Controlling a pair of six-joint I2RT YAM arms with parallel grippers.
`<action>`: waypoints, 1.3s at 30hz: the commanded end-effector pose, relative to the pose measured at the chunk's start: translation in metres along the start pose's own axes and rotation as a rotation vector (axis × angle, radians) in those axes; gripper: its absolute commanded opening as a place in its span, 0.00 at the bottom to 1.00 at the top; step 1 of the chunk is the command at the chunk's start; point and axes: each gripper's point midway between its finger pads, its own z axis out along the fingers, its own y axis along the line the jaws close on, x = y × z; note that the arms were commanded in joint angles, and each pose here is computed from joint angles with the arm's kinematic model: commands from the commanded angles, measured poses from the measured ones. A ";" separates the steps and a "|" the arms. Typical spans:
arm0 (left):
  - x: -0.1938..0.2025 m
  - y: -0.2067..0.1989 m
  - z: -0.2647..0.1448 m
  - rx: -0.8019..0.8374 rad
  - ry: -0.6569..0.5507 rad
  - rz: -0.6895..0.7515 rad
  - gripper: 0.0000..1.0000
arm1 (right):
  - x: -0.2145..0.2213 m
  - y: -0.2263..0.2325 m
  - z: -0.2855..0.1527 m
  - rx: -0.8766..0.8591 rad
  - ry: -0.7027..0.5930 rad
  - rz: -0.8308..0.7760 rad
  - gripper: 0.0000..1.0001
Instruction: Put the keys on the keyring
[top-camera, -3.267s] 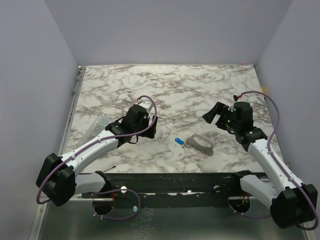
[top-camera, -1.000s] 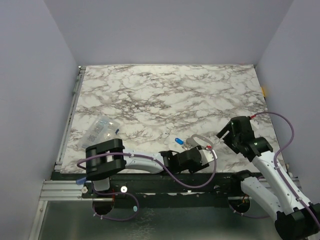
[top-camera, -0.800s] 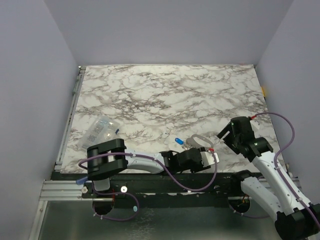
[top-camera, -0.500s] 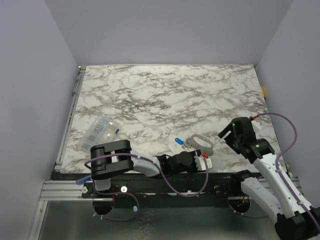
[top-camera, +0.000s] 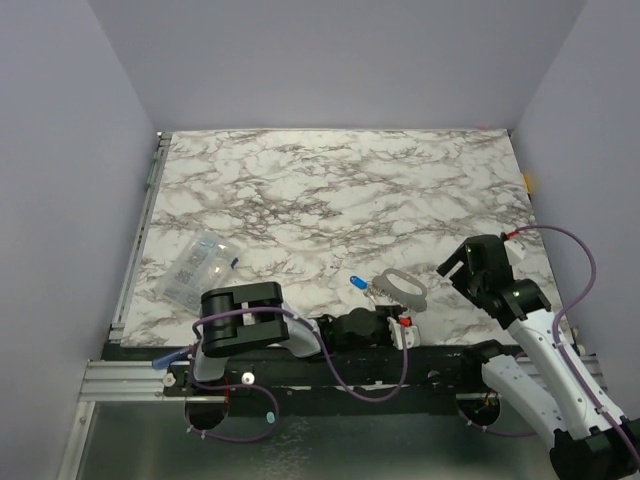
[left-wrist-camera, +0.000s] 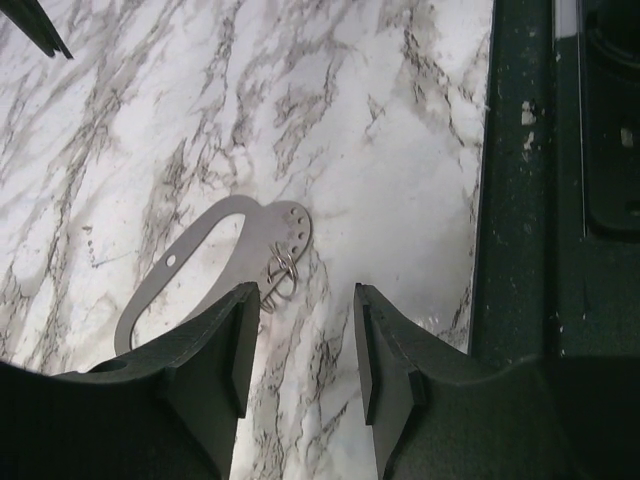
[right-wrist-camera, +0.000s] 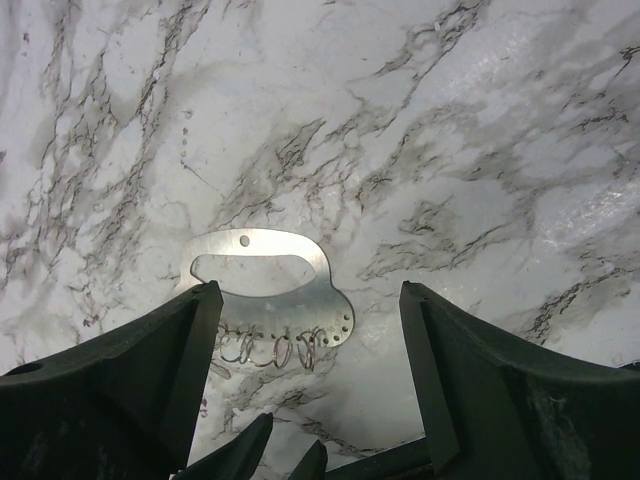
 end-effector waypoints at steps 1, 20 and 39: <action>-0.022 0.003 0.013 -0.008 -0.081 -0.009 0.47 | -0.011 0.006 -0.005 -0.019 -0.043 -0.004 0.82; 0.011 0.015 0.032 -0.134 0.018 -0.030 0.43 | -0.010 0.009 -0.004 -0.041 -0.041 -0.016 0.83; 0.033 0.022 0.034 -0.214 0.080 -0.076 0.37 | -0.008 0.010 -0.004 -0.054 -0.028 -0.026 0.83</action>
